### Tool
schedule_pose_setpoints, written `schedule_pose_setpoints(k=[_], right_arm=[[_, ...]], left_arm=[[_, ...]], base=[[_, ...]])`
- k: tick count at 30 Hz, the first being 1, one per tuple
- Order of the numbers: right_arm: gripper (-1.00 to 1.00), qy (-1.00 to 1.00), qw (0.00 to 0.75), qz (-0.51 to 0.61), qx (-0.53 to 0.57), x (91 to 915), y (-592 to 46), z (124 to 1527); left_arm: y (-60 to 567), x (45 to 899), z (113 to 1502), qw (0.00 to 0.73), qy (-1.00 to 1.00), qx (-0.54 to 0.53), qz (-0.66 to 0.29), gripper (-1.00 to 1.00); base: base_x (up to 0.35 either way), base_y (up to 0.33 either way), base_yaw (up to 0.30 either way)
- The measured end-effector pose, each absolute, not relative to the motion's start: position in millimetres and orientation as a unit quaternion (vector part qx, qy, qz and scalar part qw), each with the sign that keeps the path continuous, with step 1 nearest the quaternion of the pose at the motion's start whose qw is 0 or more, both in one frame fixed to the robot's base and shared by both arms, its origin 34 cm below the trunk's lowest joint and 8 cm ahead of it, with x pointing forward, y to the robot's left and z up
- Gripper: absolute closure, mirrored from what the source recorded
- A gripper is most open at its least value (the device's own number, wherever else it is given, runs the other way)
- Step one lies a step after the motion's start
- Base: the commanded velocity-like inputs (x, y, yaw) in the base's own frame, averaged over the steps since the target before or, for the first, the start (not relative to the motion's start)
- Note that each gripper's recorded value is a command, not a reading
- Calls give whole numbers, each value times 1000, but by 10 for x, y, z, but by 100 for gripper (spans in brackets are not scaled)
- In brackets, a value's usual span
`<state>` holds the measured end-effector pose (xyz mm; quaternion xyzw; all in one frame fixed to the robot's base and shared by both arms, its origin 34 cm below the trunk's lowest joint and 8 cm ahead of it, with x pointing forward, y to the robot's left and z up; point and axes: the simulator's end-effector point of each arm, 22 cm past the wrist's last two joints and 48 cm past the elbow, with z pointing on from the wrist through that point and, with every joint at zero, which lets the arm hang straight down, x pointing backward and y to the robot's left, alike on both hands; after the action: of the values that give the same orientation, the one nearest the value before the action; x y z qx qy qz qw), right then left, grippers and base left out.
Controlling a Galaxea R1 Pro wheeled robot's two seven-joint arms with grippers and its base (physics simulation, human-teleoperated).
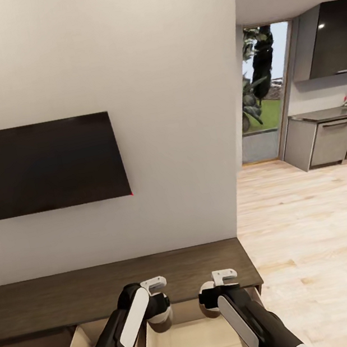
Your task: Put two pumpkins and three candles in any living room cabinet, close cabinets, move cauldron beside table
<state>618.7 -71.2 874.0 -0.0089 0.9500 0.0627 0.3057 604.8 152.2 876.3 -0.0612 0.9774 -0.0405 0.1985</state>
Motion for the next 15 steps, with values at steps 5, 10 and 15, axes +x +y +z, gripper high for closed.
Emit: schedule_pose_setpoints(k=[5, 10, 15], right_arm=[[100, 950, 306, 63, -9, 6207, -709, 8703], [100, 947, 316, 64, -5, 6261, -713, 8686], [100, 945, 321, 64, -5, 6292, -700, 8656]], left_arm=[[1518, 6075, 8727, 201, 977, -62, -40, 100], [1494, 6106, 8695, 205, 976, -63, -42, 100], [1490, 6140, 8660, 209, 975, -66, -43, 100]], base=[[0, 0, 0], [0, 0, 0], [0, 0, 0]])
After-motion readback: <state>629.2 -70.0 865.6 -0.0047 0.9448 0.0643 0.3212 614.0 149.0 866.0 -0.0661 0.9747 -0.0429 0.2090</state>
